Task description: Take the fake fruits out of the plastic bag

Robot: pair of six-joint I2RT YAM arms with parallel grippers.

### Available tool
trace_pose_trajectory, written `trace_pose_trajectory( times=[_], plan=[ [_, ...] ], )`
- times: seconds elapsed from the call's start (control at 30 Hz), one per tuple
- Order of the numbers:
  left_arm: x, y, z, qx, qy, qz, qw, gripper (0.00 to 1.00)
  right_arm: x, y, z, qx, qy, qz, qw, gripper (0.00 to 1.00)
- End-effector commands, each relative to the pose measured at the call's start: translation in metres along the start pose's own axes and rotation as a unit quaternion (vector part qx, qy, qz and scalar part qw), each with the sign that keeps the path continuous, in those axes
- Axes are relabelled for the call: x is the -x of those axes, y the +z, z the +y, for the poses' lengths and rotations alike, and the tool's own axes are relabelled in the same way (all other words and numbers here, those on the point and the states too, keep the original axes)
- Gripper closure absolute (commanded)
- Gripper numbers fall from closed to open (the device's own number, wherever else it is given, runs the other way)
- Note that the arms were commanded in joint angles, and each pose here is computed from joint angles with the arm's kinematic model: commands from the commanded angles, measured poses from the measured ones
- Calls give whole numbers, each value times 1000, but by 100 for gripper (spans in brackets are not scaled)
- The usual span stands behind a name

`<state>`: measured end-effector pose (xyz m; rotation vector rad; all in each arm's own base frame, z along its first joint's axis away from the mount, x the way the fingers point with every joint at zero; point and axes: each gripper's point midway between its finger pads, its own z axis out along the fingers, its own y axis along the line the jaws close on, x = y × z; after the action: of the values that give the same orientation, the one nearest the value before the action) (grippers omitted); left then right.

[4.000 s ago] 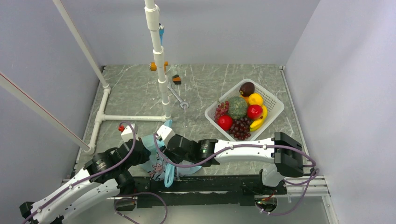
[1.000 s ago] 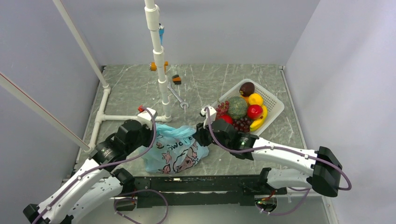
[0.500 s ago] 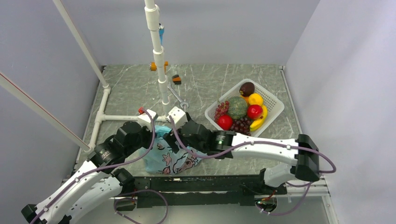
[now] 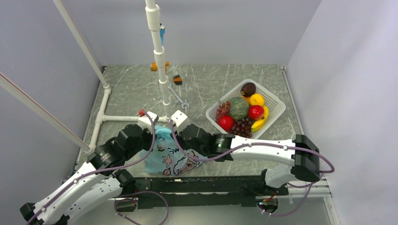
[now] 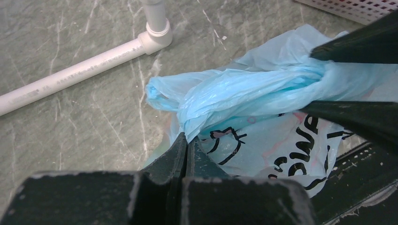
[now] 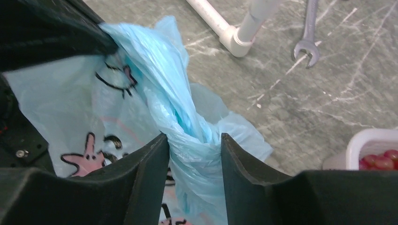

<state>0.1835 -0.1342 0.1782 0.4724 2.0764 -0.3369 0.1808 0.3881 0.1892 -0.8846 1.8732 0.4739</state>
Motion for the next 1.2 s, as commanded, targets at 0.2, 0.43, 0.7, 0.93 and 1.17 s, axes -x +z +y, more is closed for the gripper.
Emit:
trace_pose_trajectory(
  times=[0.2,0.43,0.7,0.93,1.17],
  plan=[
    [25,-23,31,83,-54,-67,993,100,-7,-26,-66,-84,58,-36,994,79],
    [26,-33,45,117,-74,-86,987,100,-29,-34,-107,-82,144,-29,986,94],
    [30,-24,20,49,-49,-82,994,100,-7,-38,-69,43,142,-55,987,100],
    [27,-18,13,32,-38,-64,997,36,5,-38,-26,168,122,-51,977,100],
    [24,-13,15,43,-38,-54,997,22,1,-38,4,235,122,-38,964,100]
  ],
)
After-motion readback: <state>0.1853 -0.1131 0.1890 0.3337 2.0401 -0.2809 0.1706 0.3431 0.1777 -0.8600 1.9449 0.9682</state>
